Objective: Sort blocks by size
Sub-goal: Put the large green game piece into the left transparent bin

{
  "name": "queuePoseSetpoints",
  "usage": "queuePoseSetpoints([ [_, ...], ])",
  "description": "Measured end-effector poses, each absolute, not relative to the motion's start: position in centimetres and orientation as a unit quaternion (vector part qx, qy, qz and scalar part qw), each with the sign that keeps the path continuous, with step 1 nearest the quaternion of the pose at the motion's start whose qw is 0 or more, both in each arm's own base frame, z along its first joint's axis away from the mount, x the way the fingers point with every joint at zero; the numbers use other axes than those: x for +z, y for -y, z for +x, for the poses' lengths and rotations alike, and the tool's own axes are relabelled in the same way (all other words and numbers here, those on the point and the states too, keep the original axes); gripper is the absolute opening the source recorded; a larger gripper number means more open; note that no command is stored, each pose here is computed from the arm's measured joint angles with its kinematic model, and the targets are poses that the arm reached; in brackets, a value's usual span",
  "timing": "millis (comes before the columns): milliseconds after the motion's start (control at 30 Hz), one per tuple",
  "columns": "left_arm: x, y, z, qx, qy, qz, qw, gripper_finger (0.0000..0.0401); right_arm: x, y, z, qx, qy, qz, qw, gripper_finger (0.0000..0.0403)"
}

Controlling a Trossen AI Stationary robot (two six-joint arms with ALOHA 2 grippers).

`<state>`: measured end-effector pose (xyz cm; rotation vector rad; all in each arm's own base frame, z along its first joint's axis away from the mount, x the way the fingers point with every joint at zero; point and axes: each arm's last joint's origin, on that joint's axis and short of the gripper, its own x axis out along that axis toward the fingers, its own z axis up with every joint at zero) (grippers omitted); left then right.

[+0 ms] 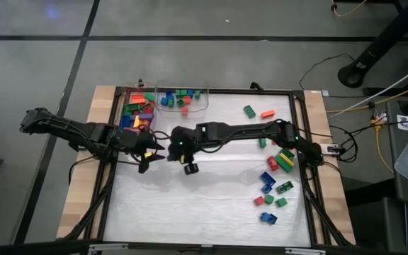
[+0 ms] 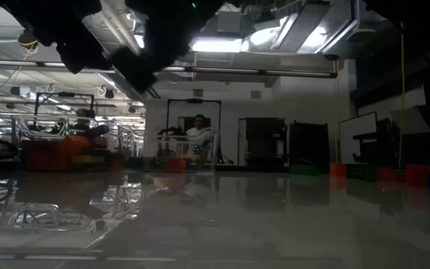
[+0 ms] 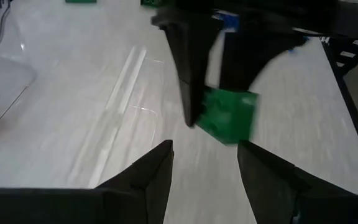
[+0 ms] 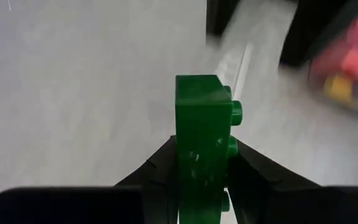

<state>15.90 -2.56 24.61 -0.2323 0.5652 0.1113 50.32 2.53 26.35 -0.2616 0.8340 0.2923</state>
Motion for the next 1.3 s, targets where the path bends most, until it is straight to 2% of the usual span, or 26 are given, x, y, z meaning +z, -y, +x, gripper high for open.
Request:
queuePoseSetpoints([
  [233,24.93,2.63,16.08,0.043,-0.261,-0.097,0.959,0.0169,26.75,-3.07,50.74,0.113,-0.382,-0.071,0.914,0.0104],
  [667,25.01,2.59,16.16,0.042,-0.256,-0.080,0.962,0.0169,26.66,-2.55,50.71,0.002,-0.396,0.017,0.918,0.0104],
  [1300,24.61,2.72,16.63,0.035,-0.270,-0.057,0.961,0.0169,26.50,-2.80,50.50,0.029,-0.410,0.041,0.911,0.0104],
])
